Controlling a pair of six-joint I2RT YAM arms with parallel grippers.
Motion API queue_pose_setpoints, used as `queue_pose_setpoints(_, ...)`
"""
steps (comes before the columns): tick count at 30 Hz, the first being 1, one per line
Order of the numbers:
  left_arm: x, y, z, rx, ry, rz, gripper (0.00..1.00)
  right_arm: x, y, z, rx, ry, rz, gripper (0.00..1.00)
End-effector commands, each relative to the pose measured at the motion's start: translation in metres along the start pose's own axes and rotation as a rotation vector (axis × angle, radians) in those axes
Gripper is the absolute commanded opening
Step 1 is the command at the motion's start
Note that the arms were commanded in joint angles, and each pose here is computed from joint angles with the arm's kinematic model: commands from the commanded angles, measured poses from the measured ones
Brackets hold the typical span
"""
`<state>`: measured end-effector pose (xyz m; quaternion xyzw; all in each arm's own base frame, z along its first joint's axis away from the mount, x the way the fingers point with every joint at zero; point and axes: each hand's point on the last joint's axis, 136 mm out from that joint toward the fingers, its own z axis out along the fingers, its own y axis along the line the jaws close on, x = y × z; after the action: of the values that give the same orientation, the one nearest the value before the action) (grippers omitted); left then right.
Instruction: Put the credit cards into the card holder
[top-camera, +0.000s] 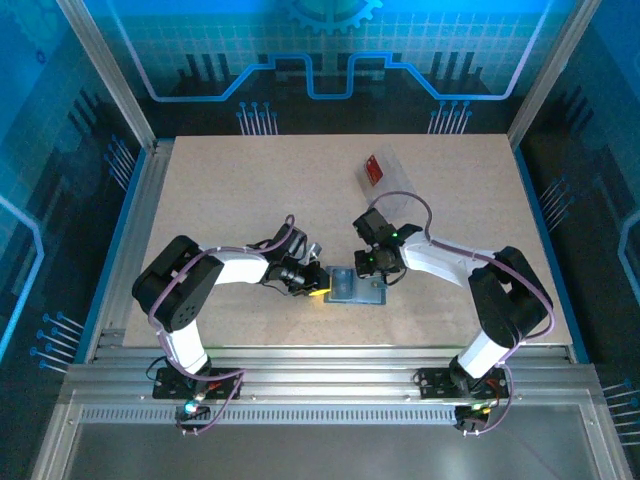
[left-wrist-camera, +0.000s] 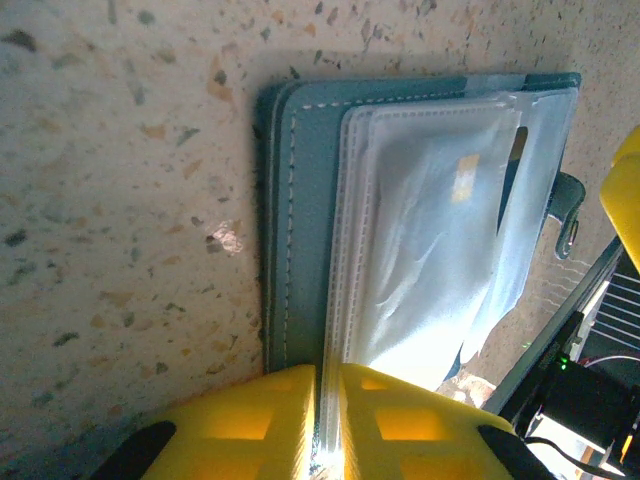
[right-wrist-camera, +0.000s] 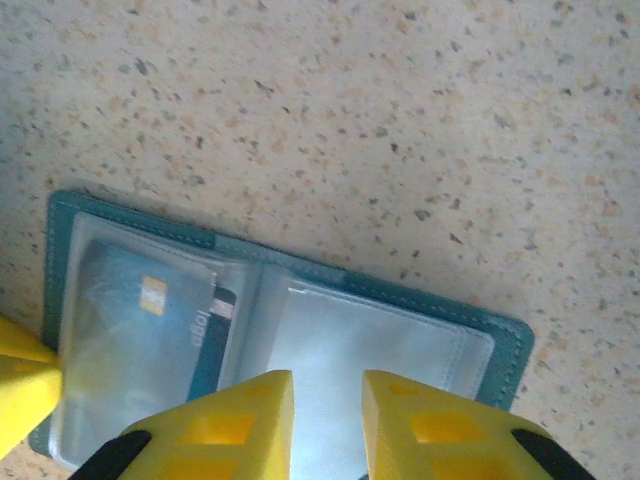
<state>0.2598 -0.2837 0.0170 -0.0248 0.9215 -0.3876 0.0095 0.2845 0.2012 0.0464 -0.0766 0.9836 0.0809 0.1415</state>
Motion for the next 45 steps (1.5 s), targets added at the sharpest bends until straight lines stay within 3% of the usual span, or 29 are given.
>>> queue_pose_setpoints(1, 0.006, 0.011, 0.001, -0.052, 0.013, -0.014, 0.17, 0.002, -0.012, 0.005, 0.054, 0.038, -0.018, 0.27)
queue_pose_setpoints(19, 0.006, 0.011, 0.001, -0.052, 0.013, -0.015, 0.17, 0.027, -0.02, 0.038, 0.089, 0.134, -0.006, 0.33)
queue_pose_setpoints(39, 0.006, 0.01, 0.0, -0.054, 0.009, -0.011, 0.17, 0.027, -0.005, 0.039, 0.005, 0.133, 0.0, 0.0)
queue_pose_setpoints(45, 0.006, 0.011, 0.001, -0.056, 0.012, -0.012, 0.17, 0.021, 0.001, 0.029, -0.028, 0.101, -0.005, 0.0)
